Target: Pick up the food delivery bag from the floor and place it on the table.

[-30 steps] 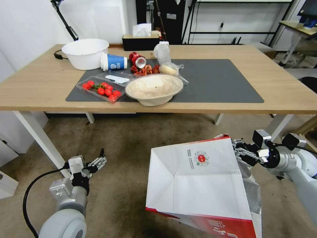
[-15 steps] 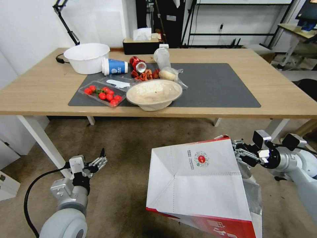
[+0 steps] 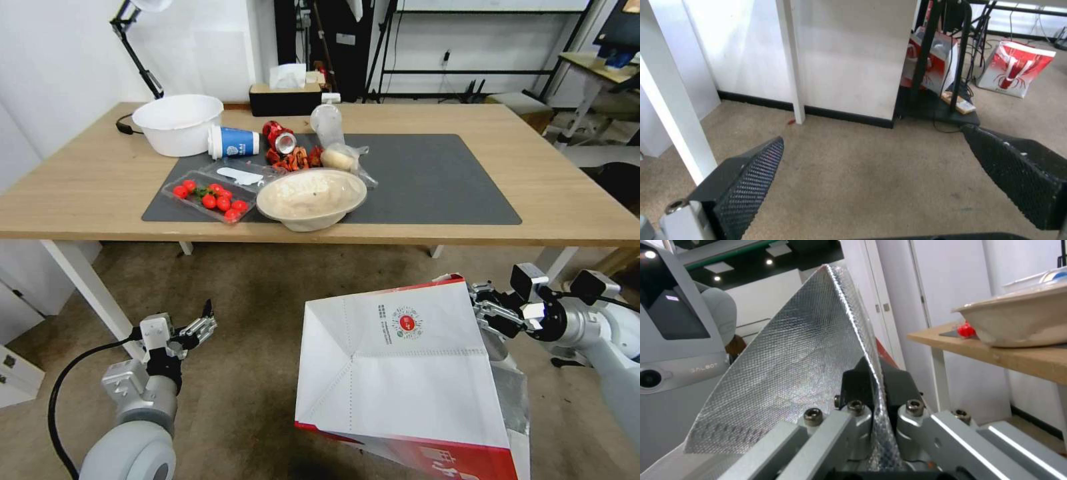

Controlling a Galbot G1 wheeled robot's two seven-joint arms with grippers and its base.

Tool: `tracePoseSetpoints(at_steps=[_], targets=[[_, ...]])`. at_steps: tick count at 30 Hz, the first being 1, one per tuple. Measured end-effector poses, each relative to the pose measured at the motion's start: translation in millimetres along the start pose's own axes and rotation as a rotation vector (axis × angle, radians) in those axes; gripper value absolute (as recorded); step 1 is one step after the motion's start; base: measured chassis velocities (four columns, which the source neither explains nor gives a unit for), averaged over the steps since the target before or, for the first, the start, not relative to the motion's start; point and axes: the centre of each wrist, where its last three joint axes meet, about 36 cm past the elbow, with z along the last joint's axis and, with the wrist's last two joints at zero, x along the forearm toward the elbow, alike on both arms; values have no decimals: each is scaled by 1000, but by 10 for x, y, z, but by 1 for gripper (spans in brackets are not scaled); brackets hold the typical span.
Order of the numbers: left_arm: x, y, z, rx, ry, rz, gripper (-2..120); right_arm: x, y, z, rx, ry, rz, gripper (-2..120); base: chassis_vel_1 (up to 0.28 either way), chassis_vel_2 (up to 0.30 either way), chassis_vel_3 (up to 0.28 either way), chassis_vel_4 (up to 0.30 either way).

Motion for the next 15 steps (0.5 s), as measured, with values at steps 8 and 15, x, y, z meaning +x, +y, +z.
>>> tracePoseSetpoints(at_steps=[8,15], targets=[[16,0,-3,-1,-1,0,100,-8,2,29,-1,-7,0,0,0,0,0,0],[20,3,-13,-3,-4,-2,100,-17,-5,28,2,-9,-2,0,0,0,0,0]])
